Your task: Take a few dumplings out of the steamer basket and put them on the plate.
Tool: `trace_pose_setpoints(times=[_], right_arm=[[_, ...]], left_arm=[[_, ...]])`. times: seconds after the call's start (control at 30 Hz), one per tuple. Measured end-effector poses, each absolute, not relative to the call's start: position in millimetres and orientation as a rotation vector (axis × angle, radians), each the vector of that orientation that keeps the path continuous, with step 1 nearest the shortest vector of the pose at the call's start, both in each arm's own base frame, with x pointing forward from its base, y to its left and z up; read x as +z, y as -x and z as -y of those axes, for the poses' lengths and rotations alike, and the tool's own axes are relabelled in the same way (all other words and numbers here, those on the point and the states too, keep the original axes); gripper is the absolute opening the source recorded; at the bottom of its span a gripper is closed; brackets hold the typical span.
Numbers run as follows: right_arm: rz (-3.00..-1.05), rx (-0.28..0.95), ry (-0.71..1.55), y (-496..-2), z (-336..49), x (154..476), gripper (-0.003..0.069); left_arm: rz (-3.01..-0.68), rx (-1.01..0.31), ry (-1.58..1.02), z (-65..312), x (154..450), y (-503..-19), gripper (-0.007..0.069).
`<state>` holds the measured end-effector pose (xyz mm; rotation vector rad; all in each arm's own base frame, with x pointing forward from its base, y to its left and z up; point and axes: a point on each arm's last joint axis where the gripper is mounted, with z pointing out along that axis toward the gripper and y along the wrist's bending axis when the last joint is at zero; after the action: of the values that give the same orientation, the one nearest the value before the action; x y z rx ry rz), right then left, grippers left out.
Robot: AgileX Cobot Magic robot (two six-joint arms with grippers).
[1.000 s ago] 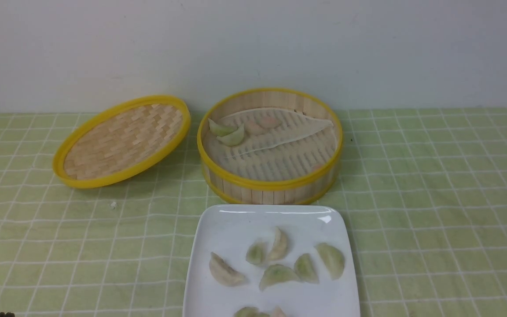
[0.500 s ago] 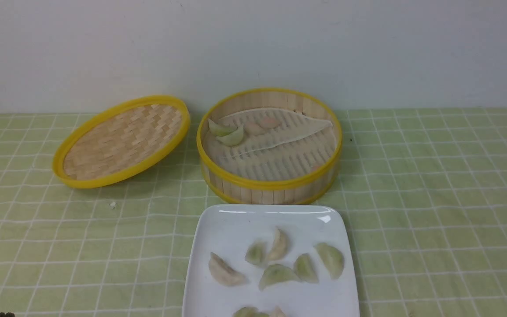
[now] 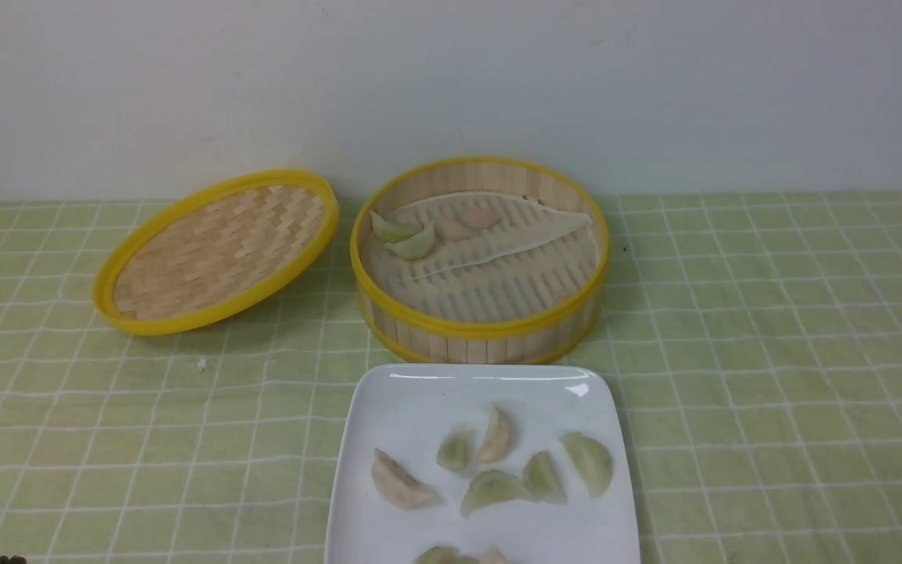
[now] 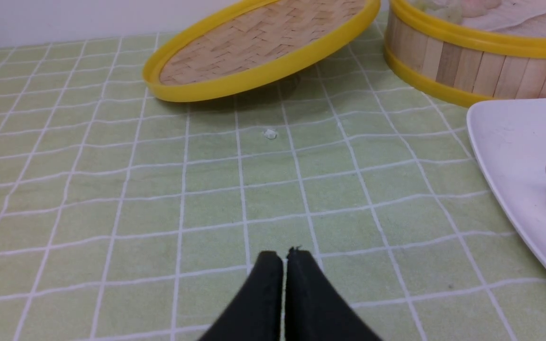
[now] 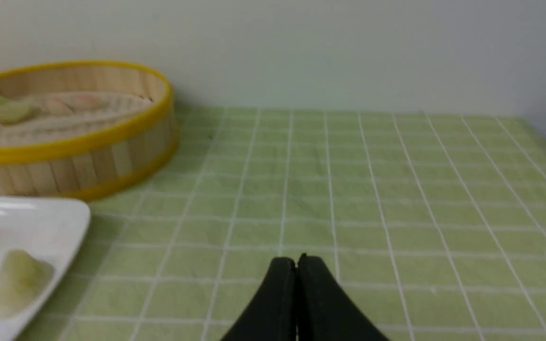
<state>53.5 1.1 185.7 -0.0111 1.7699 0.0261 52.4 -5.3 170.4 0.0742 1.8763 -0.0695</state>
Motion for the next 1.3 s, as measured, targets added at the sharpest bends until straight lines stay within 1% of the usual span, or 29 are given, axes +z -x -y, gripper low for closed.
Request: trace_pose_setpoints(times=[0.03, 1.3], right_arm=[[-1.780, 0.021, 0.001, -54.0, -0.6, 180.9, -0.0004], [-1.780, 0.010, -0.024, -54.1, 0.5, 180.7, -0.0004]], left_arm=[[-1.876, -0.069, -0.074, 5.3, 170.4, -52.4, -0.0006], [-1.878, -0.069, -0.074, 5.3, 170.2, -52.3, -0.0006]])
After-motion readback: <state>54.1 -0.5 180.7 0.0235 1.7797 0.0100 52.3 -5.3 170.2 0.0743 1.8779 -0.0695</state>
